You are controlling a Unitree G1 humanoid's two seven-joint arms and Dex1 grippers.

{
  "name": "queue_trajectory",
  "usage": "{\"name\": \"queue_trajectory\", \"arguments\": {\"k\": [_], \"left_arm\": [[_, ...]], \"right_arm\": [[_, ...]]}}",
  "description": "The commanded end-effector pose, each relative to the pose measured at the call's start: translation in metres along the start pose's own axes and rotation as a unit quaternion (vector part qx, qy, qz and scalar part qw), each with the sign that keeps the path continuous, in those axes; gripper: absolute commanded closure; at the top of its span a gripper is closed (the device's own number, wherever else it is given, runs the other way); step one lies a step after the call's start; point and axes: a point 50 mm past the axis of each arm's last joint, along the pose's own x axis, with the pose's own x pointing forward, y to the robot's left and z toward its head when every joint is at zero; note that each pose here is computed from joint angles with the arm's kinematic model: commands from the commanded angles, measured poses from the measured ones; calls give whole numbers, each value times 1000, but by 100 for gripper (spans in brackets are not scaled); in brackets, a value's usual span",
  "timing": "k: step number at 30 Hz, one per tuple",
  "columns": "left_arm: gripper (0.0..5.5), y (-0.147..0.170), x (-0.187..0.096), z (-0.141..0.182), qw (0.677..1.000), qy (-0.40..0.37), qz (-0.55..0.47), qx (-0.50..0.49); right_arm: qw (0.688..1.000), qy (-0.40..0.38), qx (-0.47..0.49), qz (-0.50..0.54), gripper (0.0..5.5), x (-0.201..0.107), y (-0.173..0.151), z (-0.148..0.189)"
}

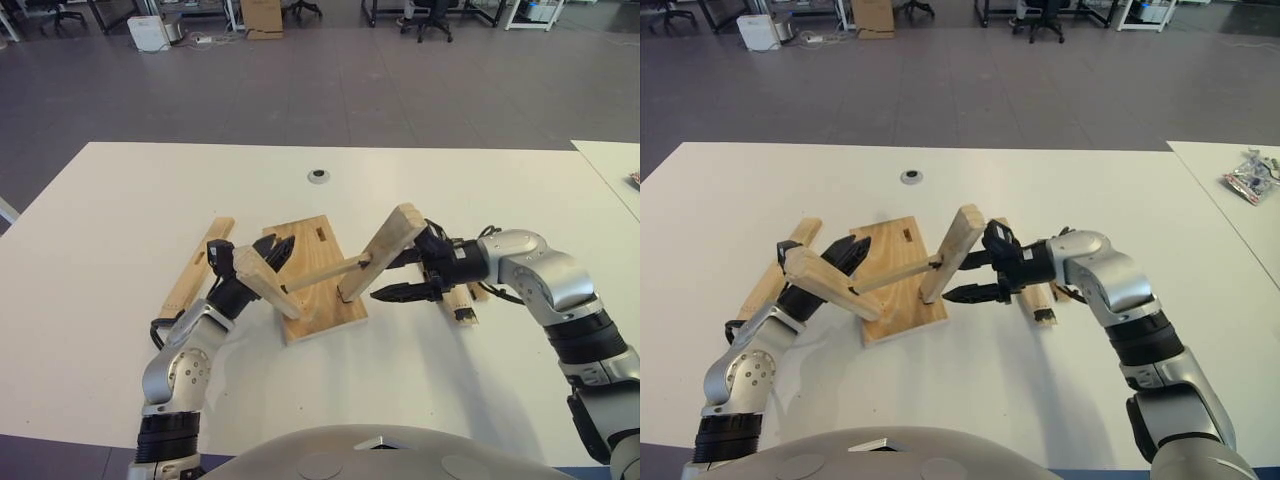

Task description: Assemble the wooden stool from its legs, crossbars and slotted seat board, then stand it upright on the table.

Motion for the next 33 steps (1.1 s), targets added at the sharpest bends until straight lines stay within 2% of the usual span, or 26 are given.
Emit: {"name": "queue_trajectory", "arguments": {"k": [1,6,8,9,12,15,16,19,21,23,25,27,30,33], "left_arm": [[229,0,0,-1,1000,8,0,2],[229,-1,-2,-1,1000,7,4,1],[229,-1,-2,-2,1000,7,4,-1],[229,-2,-3,-3,1000,7,4,-1],[229,-5,-6,0,1000,-6,9,0],[229,-4,-11,-1,1000,-18,24,-3],[229,-4,-11,-3,999,-18,25,-5],[229,-5,-8,-3,999,-20,24,-7],[229,-5,-7,-3,1000,-20,22,-6],[229,-5,-5,-2,1000,-16,15,-4],[229,-4,-3,0,1000,-14,11,0],[229,-3,-4,1,1000,-13,11,1],[229,-4,-3,1,1000,-13,10,0],[229,-5,-2,0,1000,-13,9,-1]], "right_arm": [[994,-65,27,-89,211,-1,-16,3],[978,-96,28,-185,211,-13,-32,-1],[968,-121,6,-218,211,-19,-35,7],[955,-151,-13,-256,211,-27,-36,18],[882,-269,-78,-379,211,-63,-25,59],[838,-339,-129,-408,211,-70,-1,93],[828,-340,-161,-416,211,-68,4,103],[795,-279,-331,-424,211,-45,15,120],[783,-216,-407,-417,211,-25,9,113],[779,-119,-458,-411,211,-7,-7,92],[786,11,-476,-393,211,4,-25,55],[810,119,-464,-337,211,11,-29,15],[823,130,-464,-301,211,19,-22,5],[796,32,-504,-334,211,18,-16,46]]}}
